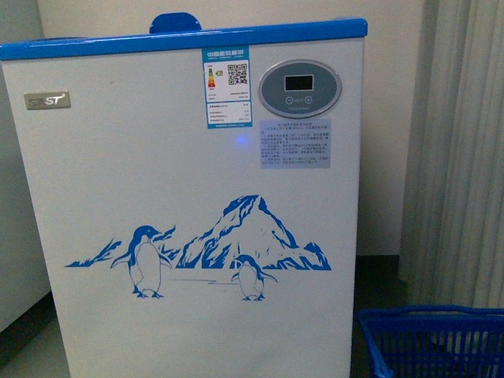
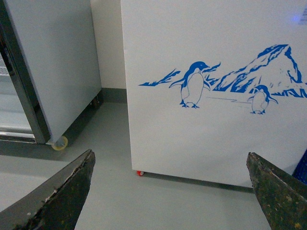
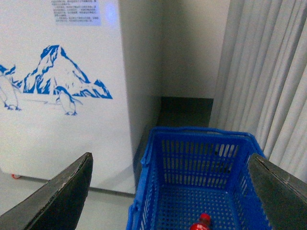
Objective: Put drink in fridge
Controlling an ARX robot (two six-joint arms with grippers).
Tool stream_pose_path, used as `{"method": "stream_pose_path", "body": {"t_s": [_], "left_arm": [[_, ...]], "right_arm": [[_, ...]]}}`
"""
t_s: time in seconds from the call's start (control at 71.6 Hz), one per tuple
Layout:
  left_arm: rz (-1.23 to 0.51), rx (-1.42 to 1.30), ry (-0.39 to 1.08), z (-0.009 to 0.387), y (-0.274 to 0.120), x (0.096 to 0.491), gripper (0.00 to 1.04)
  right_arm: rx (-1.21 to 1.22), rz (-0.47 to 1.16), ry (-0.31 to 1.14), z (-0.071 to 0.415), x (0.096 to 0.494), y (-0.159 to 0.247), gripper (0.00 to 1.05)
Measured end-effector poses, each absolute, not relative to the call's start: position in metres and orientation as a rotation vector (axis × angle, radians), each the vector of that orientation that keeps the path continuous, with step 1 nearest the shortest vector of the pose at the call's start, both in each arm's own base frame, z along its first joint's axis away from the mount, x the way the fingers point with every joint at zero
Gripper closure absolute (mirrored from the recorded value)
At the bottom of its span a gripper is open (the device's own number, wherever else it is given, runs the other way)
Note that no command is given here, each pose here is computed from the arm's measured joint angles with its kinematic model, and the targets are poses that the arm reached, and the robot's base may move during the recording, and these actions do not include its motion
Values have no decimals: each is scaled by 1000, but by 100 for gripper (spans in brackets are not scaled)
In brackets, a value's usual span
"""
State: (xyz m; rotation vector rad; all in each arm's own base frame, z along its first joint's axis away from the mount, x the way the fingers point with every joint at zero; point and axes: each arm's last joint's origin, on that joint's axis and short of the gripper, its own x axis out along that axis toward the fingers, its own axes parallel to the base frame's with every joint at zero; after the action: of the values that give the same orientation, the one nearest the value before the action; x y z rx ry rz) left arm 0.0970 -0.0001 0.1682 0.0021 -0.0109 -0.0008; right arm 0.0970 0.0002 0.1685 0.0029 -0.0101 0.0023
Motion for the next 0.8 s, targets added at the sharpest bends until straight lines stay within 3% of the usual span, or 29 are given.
{"method": "stream_pose_path", "body": {"t_s": [0.307, 0.391, 0.475, 0.642, 0.796], "left_arm": [[-2, 2, -10, 168, 0, 97, 8], [-2, 2, -10, 168, 0, 97, 8], [-1, 2, -10, 168, 0, 97, 8], [-1, 2, -10, 168, 0, 97, 8], [-1, 2, -10, 168, 0, 97, 8]], "right_arm": [[10, -11, 6, 168, 97, 0, 8], [79, -241, 393, 168, 103, -9, 8], [144, -368, 627, 159, 124, -27, 8], [242, -477, 796, 124, 183, -72, 8], [282, -509, 931, 63, 228, -98, 8]]}}
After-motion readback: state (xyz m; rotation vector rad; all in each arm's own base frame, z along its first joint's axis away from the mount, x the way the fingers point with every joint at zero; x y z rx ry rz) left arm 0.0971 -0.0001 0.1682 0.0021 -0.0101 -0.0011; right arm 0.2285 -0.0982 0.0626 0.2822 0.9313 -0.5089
